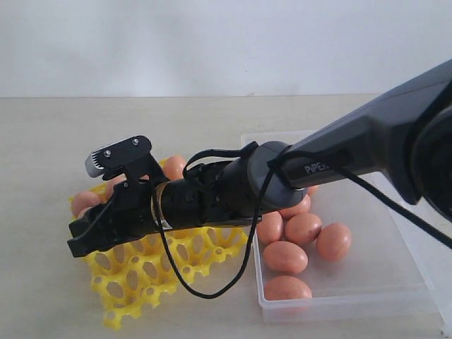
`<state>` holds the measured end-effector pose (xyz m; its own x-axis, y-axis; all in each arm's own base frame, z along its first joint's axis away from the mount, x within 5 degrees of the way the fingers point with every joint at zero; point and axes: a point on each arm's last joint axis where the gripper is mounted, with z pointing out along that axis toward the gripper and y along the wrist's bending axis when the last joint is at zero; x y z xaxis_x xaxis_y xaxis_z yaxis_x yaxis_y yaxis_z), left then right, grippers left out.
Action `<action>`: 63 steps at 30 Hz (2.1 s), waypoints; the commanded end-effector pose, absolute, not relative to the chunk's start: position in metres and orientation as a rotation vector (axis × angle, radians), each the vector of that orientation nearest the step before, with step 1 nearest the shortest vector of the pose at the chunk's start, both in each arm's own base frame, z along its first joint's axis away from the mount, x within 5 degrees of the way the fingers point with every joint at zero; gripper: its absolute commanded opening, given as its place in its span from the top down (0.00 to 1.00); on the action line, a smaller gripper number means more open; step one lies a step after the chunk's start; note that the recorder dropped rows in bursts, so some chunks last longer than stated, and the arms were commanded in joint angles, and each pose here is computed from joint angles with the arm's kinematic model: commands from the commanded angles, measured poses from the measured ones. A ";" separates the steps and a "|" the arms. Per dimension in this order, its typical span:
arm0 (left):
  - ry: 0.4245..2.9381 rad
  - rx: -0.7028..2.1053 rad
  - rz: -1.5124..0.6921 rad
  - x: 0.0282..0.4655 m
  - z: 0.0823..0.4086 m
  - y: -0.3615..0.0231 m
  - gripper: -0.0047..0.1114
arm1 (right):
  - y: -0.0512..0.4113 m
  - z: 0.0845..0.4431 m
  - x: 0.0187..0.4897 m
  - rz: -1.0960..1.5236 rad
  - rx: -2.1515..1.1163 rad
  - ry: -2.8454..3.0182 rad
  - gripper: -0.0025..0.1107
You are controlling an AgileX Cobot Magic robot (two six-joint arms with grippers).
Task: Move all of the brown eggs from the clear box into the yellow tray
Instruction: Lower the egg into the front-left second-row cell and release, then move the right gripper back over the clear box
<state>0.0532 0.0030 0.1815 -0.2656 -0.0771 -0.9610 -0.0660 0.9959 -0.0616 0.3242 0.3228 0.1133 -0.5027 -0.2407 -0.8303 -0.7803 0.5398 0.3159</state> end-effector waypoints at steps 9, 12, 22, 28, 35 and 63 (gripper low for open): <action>1.836 -0.104 -0.007 0.053 0.181 0.003 0.92 | 0.328 0.118 0.321 0.954 -0.928 1.882 0.98; 1.836 -0.104 -0.007 0.053 0.181 0.003 0.92 | 0.328 0.119 0.320 0.953 -0.942 1.866 0.98; 1.836 -0.104 -0.007 0.053 0.181 0.003 0.92 | 0.323 0.112 0.324 0.838 -0.953 1.933 0.98; 1.836 -0.104 -0.007 0.053 0.181 0.003 0.92 | 0.322 0.111 0.324 0.825 -0.964 1.931 0.74; 1.836 -0.104 -0.007 0.053 0.181 0.003 0.92 | 0.324 0.113 0.323 0.859 -0.964 1.908 0.65; 1.836 -0.104 -0.007 0.053 0.181 0.003 0.92 | 0.285 0.245 0.323 0.570 -0.686 1.939 0.98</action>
